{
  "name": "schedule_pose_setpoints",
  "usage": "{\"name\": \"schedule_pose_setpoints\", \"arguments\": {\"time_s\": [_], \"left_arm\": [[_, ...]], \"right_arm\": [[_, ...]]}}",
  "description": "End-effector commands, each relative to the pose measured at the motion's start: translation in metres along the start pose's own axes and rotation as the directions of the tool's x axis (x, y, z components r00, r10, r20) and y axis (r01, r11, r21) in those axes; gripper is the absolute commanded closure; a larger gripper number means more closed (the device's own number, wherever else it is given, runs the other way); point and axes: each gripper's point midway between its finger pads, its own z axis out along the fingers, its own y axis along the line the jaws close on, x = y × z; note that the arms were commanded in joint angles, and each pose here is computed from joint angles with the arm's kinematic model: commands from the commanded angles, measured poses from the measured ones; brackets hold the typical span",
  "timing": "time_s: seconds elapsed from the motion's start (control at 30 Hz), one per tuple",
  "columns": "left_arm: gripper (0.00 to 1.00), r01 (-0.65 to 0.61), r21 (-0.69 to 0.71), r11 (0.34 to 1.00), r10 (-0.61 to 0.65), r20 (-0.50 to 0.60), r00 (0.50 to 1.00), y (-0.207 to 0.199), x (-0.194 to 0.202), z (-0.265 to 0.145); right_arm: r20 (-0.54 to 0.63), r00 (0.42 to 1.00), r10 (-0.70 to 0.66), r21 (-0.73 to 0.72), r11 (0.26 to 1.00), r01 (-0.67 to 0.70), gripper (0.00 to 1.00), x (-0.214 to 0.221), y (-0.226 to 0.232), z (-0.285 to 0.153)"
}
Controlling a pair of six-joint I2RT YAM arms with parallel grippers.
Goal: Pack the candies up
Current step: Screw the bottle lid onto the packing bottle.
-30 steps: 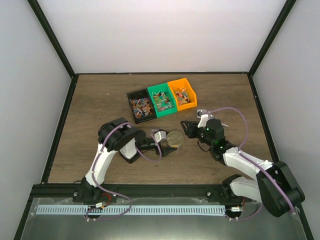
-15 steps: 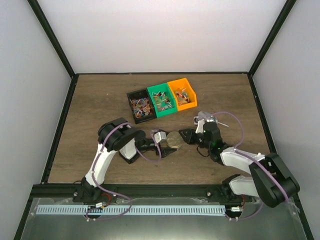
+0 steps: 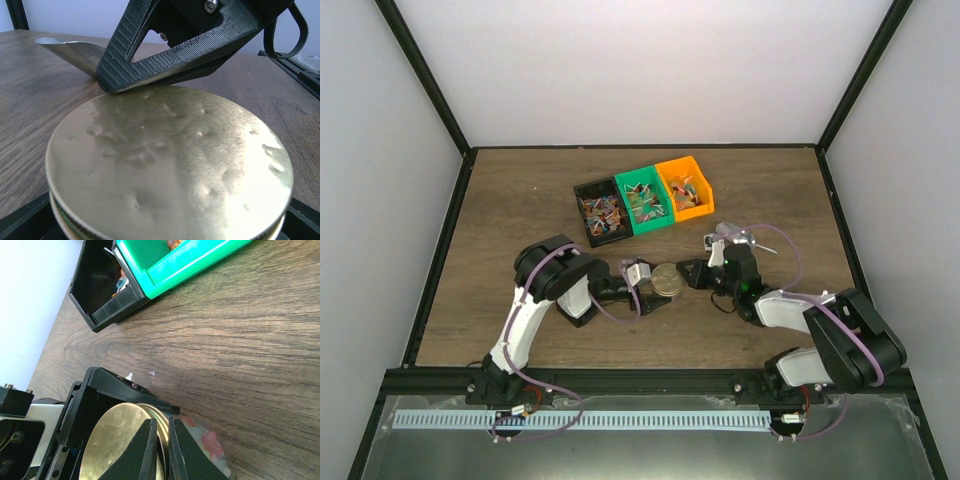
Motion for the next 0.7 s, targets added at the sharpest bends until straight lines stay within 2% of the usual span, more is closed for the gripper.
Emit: {"name": "schedule_pose_setpoints", "arguments": {"time_s": [0.0,0.3,0.67], "left_arm": [[0.11,0.085,-0.032,0.996,-0.084,0.012,0.996,-0.006,0.025,-0.025],[0.11,0.123,-0.139,0.983,-0.121,0.027,0.992,0.015,0.021,-0.030],[0.11,0.137,-0.194,0.971,-0.136,0.021,0.991,0.025,0.025,-0.043]], "right_arm": [[-0.011,1.000,-0.009,-0.062,0.998,0.008,0.92,0.002,0.010,0.000],[-0.066,0.998,0.012,-0.107,0.994,-0.019,0.99,0.026,0.012,-0.004],[-0.120,0.992,0.040,-0.207,0.976,-0.064,0.99,0.060,0.018,-0.020]]}}
